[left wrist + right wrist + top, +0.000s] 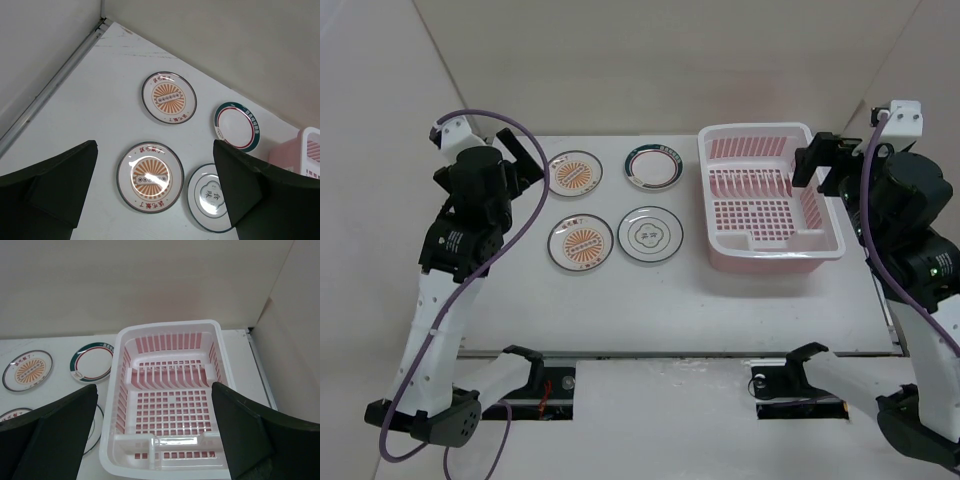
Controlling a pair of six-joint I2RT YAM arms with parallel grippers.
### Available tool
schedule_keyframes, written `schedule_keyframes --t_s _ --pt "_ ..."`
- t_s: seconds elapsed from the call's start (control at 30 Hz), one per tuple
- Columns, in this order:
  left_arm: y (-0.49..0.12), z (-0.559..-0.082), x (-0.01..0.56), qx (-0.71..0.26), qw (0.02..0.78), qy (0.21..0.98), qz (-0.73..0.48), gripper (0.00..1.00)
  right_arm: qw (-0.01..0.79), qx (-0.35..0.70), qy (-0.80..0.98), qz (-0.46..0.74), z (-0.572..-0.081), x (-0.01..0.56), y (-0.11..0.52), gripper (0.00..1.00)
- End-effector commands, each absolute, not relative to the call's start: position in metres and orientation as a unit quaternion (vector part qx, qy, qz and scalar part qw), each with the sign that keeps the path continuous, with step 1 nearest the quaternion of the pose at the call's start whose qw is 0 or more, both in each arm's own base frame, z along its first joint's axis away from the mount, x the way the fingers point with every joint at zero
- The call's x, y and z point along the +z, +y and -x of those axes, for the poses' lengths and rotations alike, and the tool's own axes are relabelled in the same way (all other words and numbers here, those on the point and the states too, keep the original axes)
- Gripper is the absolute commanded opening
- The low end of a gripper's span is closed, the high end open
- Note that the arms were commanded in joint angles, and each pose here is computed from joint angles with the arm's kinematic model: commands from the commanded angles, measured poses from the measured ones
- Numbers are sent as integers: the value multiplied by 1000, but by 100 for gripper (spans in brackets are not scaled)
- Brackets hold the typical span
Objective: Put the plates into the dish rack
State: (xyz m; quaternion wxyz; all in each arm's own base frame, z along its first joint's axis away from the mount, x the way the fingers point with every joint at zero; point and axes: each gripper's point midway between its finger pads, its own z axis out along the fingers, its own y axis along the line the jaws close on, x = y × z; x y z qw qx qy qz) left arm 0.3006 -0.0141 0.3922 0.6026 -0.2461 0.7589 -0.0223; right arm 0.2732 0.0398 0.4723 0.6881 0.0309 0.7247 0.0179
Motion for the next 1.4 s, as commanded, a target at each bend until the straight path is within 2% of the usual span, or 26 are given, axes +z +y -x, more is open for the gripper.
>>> schedule_keyframes --t_s 0.0,0.2,0.4,0.57,0.63,0.67,0.8,1.0,1.13,1.37 --pt "-17 -300 412 -44 620 744 246 100 706 19 706 -51 -273 487 34 100" --pt "-27 -307 414 -64 618 748 233 100 709 13 703 -52 -269 489 31 100" --pt "-31 -337 381 -77 580 778 229 100 711 33 702 -28 -270 492 41 100" --pt "-30 -380 356 -133 566 784 217 100 706 101 700 47 -274 492 80 100" --pt "-11 -395 339 -145 555 787 227 100 699 127 699 83 -275 488 96 100" --pt "-17 -404 338 -182 552 787 207 100 687 154 701 113 -276 484 112 100" --pt "16 -432 287 -229 514 796 220 100 677 217 674 201 -263 491 149 100" --pt "16 -459 236 -307 483 797 190 100 659 285 629 299 -238 496 186 100" --pt "19 -485 205 -329 477 789 204 100 652 294 625 313 -238 495 195 100" --pt "14 -511 130 -350 424 801 235 99 642 300 629 319 -239 491 204 100"
